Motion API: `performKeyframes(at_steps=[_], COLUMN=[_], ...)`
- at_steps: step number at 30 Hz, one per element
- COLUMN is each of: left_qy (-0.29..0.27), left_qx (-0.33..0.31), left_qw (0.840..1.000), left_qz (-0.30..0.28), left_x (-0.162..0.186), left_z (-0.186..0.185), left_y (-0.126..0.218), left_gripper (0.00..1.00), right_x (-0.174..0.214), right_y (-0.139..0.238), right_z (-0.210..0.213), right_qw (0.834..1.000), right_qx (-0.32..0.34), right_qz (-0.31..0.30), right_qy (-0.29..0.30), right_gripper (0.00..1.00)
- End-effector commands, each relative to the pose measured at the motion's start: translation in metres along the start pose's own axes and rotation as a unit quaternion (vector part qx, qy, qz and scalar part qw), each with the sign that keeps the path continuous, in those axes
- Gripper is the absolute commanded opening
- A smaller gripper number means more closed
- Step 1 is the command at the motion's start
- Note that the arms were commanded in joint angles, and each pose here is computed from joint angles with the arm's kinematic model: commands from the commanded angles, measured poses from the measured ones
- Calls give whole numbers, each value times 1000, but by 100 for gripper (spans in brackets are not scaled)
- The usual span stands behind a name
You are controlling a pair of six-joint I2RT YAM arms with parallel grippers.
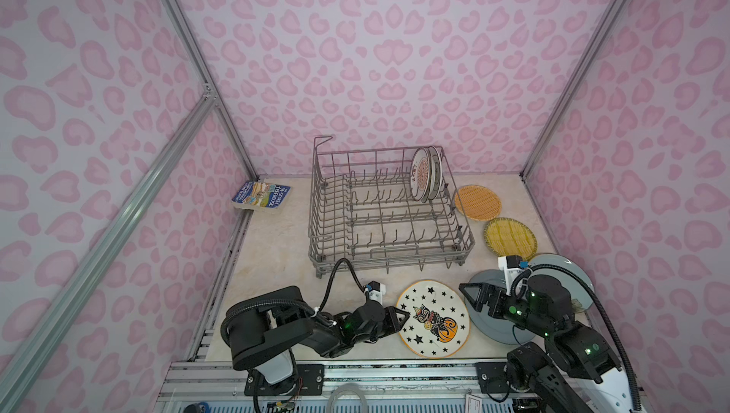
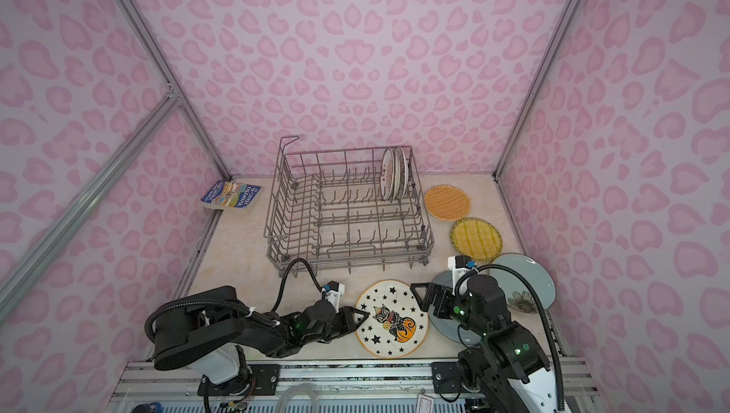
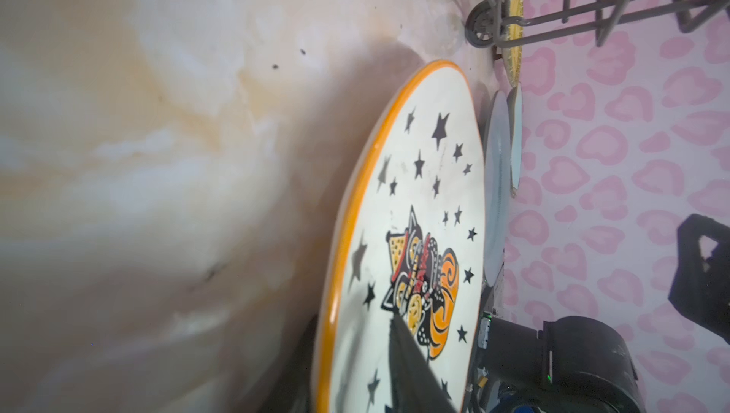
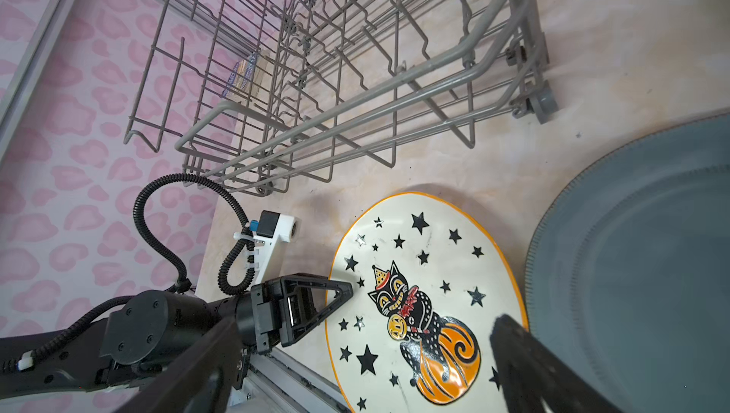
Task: Load the plates into the dish rack
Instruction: 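Lower the left gripper to the cat-and-stars plate rim while the right gripper lowers too, then tilt the cat-and-stars plate up with the left gripper toward the right gripper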
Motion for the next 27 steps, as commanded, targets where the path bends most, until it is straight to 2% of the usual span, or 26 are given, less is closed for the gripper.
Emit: performKeyframes(at_steps=[1, 3, 15, 19, 27], left_qy=[4, 6, -21, -34, -60], left_qx=[-23, -18, 24, 63, 130], left_qw=[1000, 1000, 999, 997, 990], left_qz=[13, 8, -28, -33, -2], left_x=[3, 2, -10, -14, -14], left_z=[7, 5, -29, -51, -97], left_y=[1, 5, 56, 77, 90], left_gripper=[11, 3, 3, 4, 4], right_x=[-5, -7, -31, -42, -72], right_y=[0, 0, 2, 0, 9], right_z=[5, 6, 20, 26, 45], right_qw=[1000, 1000, 999, 998, 994], right_qx=[-13, -14, -7, 0, 12], right_qz=[-13, -15, -41, -46, -83], right_qy=[2, 2, 28, 40, 72], right_gripper=[98, 98, 98, 98, 98])
Point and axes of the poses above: each gripper's point midway between its finger pads, its own y axis back along the fingers, its own z axis along the line the jaws close on, x = y × z, the point moved 8 cm from there along y, back along the fingers, and after that the axes turned 3 degrees about y, right-handed, at the moved point
